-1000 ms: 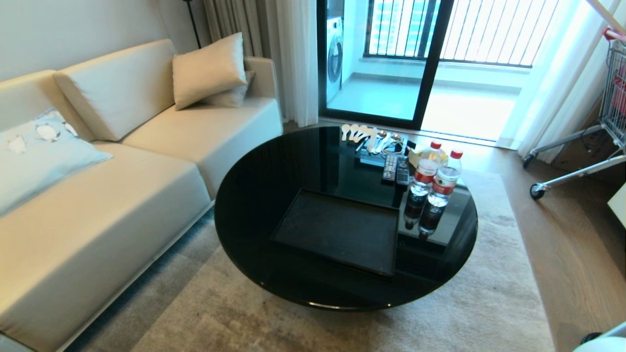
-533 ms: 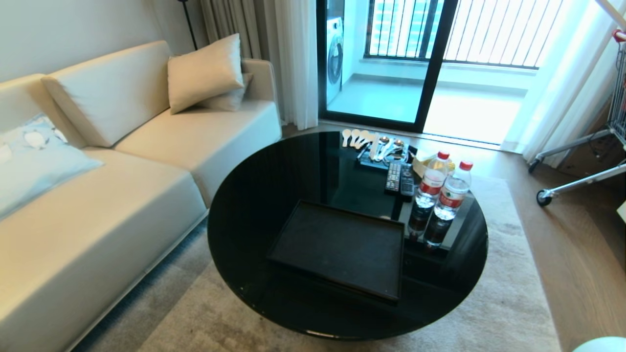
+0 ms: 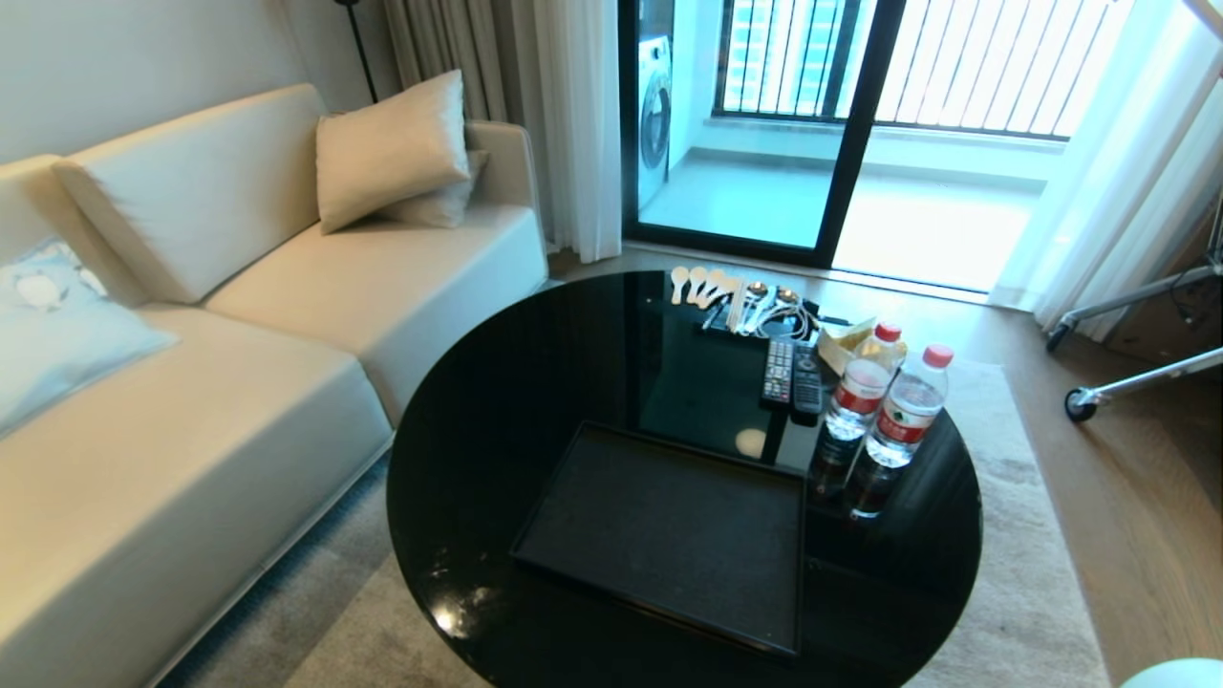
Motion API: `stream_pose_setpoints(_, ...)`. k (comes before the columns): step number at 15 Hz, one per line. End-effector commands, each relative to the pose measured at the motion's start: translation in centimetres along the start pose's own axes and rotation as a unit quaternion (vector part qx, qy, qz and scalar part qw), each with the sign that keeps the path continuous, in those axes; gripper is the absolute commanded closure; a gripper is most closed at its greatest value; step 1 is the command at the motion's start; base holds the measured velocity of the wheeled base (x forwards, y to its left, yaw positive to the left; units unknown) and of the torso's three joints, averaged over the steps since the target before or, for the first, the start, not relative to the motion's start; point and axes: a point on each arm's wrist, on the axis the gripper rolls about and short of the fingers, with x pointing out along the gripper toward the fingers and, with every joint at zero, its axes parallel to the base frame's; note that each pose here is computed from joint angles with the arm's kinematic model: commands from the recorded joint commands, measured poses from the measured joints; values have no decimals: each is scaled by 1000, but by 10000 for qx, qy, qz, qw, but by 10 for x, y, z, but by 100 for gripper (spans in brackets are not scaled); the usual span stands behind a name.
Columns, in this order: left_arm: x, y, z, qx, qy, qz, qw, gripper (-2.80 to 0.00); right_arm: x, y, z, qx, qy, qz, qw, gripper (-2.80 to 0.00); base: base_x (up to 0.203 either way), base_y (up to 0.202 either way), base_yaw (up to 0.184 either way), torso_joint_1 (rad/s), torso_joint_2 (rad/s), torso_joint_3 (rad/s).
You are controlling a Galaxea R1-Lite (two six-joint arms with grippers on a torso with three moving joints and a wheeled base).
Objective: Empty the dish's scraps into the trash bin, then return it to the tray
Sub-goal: Put the bowl back to the table
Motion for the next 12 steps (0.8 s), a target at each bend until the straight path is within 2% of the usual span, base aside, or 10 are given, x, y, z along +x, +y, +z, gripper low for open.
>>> stream_pose_setpoints(1, 0, 0, 0, -3, -4, 2, 10000, 0, 0, 0, 0, -4, 7, 10, 10000, 0, 0, 0, 0, 0, 0, 0)
stream_pose_setpoints(12, 0, 0, 0, -3, -4, 2, 10000, 0, 0, 0, 0, -4, 7, 3, 10000, 0, 0, 0, 0, 0, 0, 0)
